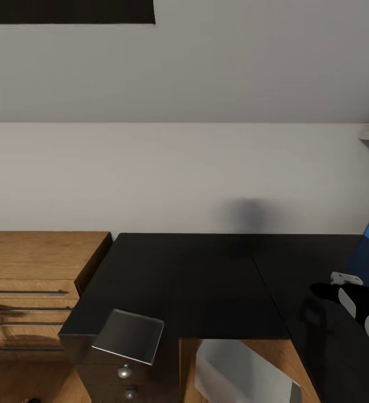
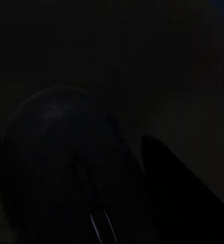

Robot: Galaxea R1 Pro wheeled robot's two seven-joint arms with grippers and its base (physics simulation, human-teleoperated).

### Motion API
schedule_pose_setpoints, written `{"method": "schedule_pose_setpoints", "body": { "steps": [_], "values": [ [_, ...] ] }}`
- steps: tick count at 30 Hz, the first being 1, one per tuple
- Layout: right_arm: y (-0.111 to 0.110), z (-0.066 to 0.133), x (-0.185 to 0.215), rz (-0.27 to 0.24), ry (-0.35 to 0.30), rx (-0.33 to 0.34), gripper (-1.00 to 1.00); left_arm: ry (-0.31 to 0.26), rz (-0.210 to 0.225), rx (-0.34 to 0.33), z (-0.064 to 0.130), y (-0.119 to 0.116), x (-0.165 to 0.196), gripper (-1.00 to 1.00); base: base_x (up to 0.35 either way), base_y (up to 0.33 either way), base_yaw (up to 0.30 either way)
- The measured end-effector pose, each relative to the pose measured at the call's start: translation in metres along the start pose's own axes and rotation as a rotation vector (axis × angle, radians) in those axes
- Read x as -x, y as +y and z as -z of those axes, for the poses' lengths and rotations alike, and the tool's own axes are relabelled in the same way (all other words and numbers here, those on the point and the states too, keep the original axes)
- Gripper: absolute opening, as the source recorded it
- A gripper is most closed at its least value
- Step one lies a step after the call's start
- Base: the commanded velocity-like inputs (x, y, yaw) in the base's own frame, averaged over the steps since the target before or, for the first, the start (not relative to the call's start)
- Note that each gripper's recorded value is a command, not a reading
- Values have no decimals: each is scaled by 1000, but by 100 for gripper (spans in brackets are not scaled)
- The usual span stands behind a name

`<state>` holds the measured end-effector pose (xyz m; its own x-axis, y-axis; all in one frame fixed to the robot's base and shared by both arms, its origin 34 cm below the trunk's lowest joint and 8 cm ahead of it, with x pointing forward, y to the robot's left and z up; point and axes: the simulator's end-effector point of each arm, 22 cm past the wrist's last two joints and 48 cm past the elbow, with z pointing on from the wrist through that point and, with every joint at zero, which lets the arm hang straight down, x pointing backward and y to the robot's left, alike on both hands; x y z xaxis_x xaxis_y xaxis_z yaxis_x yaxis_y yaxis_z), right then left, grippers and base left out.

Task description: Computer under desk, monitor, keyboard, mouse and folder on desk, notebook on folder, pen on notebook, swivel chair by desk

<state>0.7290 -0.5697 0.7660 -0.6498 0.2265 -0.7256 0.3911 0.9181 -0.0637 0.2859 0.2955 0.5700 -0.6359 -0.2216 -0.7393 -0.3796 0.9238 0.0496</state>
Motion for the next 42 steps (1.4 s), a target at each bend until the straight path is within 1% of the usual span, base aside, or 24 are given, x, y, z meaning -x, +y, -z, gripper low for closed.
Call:
{"method": "schedule_pose_setpoints", "body": {
  "steps": [3, 4, 5, 6, 9, 18, 23, 27, 30, 32, 35, 38, 42],
  "values": [
    [9, 4, 6, -9, -5, 14, -100, 0, 0, 0, 3, 0, 4, 100, -206, 0, 0],
    [14, 4, 11, -11, -16, 21, -100, 0, 0, -1, 3, 0, 4, 100, -57, 0, 0],
    [25, 6, 20, -11, -37, 36, -100, 0, 0, -1, 4, 0, 4, 100, -1, 0, 0],
    [37, 7, 25, -10, -51, 51, -100, 21, -16, 11, 5, 7, -7, 100, 0, 0, 0],
    [38, 7, 26, -8, -52, 50, -100, 26, -21, 12, 5, 8, -10, 100, -92, 75, 0],
    [38, 8, 27, -7, -56, 51, -100, 29, -21, 14, 5, 9, -11, 100, -250, 189, 0],
    [43, 7, 27, -8, -55, 58, -100, 33, -25, 18, 5, 11, -12, 100, -251, 183, 0],
    [44, 8, 26, -8, -54, 60, -100, 38, -26, 24, 5, 13, -14, 100, -68, 44, 0],
    [50, 11, 29, -8, -52, 67, -100, 77, -55, 46, 12, 25, -30, 100, -8, 5, 0],
    [54, 13, 31, -9, -51, 73, -100, 93, -66, 53, 16, 29, -35, 100, -3, 2, 0],
    [62, 17, 34, -8, -51, 85, -100, 103, -74, 57, 20, 33, -36, 100, -1, 1, 0],
    [78, 22, 42, -7, -61, 104, -100, 109, -79, 60, 24, 35, -35, 100, 0, 0, 0],
    [88, 30, 54, -6, -72, 118, -100, 122, -88, 66, 30, 40, -36, 100, 0, 0, 0]
  ]
}}
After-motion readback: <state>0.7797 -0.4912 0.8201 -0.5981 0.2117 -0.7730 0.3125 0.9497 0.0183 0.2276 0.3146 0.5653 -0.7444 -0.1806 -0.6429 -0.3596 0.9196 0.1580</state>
